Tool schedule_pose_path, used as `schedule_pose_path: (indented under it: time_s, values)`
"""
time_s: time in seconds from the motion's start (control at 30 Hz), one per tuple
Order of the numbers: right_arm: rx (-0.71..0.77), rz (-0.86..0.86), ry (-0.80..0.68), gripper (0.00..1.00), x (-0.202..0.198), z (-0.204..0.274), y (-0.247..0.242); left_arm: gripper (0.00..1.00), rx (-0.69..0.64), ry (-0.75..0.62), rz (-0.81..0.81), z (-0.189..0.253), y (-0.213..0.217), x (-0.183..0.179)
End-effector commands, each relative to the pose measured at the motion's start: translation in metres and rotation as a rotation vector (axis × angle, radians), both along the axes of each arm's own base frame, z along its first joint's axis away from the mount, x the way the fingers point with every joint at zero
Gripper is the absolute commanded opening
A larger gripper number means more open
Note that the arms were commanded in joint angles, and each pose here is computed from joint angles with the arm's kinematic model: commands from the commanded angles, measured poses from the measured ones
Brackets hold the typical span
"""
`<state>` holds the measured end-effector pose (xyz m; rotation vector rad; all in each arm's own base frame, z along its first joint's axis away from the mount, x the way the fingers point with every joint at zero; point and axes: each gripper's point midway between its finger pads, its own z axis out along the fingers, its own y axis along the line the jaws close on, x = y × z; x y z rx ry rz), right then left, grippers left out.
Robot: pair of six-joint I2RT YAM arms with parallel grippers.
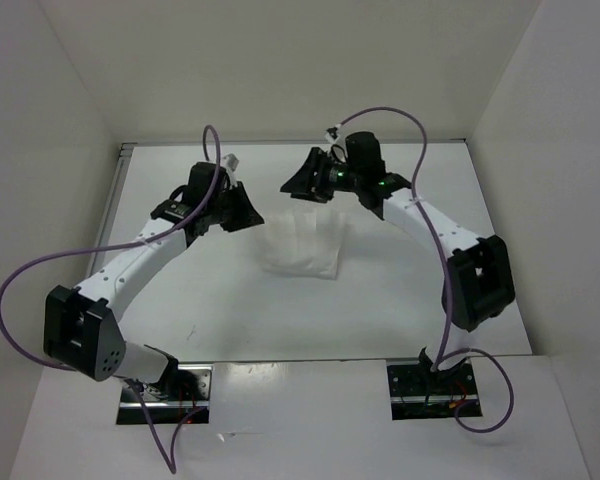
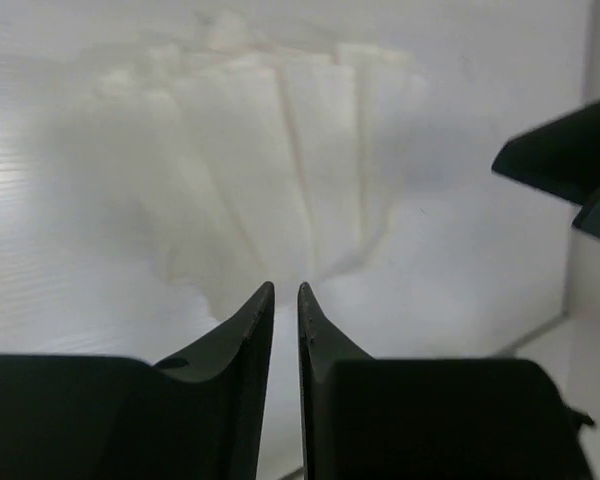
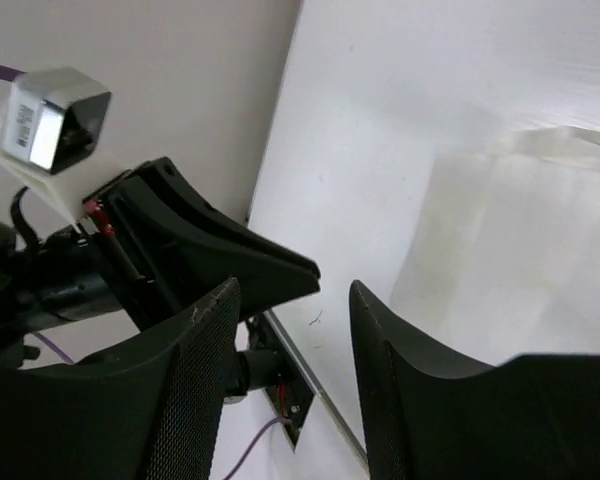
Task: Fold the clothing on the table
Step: Fold the skirt
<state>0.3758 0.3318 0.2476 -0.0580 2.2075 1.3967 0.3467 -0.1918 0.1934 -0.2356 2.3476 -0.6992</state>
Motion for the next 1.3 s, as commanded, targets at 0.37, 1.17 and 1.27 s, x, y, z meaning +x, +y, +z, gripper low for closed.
schedule_pose_path:
  time_s: [0.37, 1.17, 1.27]
  values:
    - [-0.128, -0.249, -0.011, 0.52, -0.028, -0.015, -0.107, 0.16, -0.069, 0.309, -0.3, -0.13, -0.055, -0.044]
    - [-0.063, -0.604, -0.278, 0.87, -0.15, 0.058, -0.212, 0.75, -0.11, -0.011, -0.111, -0.01, -0.001, -0.085]
    - [-0.035, -0.68, -0.284, 0.88, -0.165, 0.049, -0.225, 0.75, -0.177, -0.01, -0.032, -0.014, 0.013, -0.11]
